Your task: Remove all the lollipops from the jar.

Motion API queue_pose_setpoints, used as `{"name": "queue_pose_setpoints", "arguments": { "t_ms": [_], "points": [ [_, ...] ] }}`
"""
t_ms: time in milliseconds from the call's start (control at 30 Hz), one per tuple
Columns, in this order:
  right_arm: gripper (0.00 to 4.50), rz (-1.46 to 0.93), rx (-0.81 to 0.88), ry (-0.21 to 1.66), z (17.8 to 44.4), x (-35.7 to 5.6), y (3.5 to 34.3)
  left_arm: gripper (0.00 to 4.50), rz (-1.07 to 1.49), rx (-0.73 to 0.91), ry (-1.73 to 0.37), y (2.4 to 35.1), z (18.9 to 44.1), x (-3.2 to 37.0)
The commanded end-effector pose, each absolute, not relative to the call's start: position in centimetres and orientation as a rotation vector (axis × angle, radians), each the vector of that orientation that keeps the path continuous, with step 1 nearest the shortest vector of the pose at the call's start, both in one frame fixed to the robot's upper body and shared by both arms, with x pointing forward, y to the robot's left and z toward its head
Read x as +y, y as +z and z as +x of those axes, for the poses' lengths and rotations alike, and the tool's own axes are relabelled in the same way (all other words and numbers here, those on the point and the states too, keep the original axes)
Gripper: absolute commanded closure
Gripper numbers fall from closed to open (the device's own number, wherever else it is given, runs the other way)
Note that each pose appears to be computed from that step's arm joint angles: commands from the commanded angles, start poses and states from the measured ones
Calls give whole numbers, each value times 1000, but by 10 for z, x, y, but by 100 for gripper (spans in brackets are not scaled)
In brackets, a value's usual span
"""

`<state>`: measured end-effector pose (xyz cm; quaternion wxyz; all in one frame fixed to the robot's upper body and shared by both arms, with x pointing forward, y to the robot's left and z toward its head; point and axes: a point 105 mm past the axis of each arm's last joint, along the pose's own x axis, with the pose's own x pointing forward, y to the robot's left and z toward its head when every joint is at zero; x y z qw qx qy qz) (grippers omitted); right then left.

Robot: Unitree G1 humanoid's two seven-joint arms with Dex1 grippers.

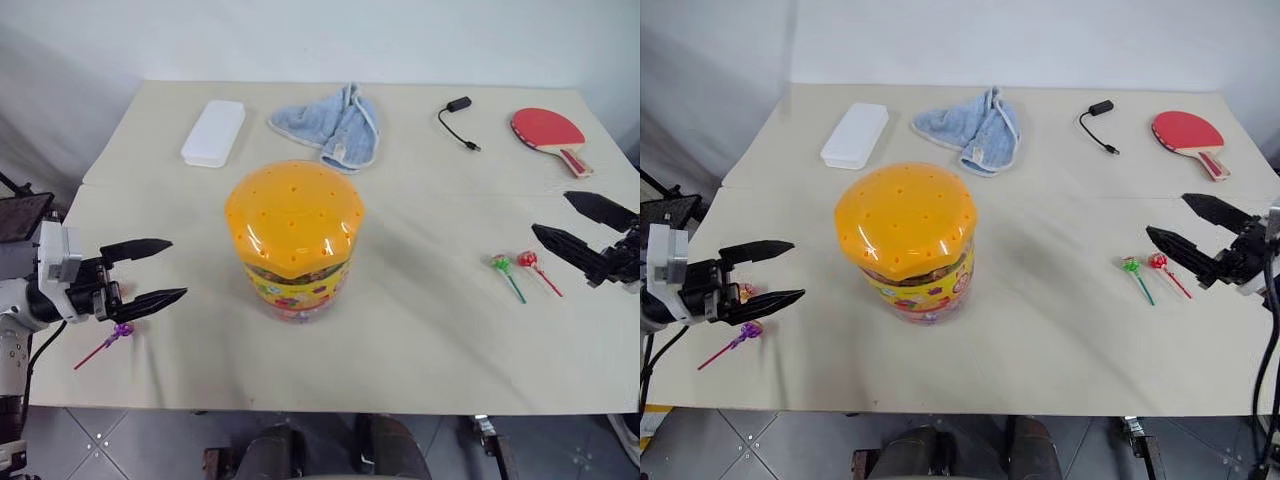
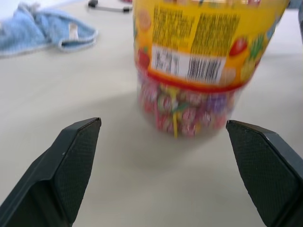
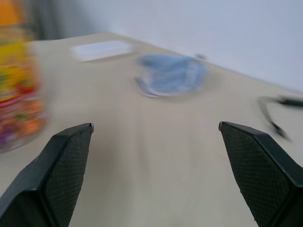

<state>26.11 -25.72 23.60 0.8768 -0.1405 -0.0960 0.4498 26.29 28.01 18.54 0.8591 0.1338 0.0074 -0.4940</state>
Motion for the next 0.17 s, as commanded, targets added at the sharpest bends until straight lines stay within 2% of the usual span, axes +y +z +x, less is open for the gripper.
{"name": "queue_pose_setpoints", "arguments": {
  "t_ms": [33,167],
  "points": [
    [2,-339,-213,1160,239,-222,237,0,344,20,-1012,187,262,291],
    [2,-351,-222,1168,239,-216,213,0,408,-39,-905,186,275,293]
  ]
}}
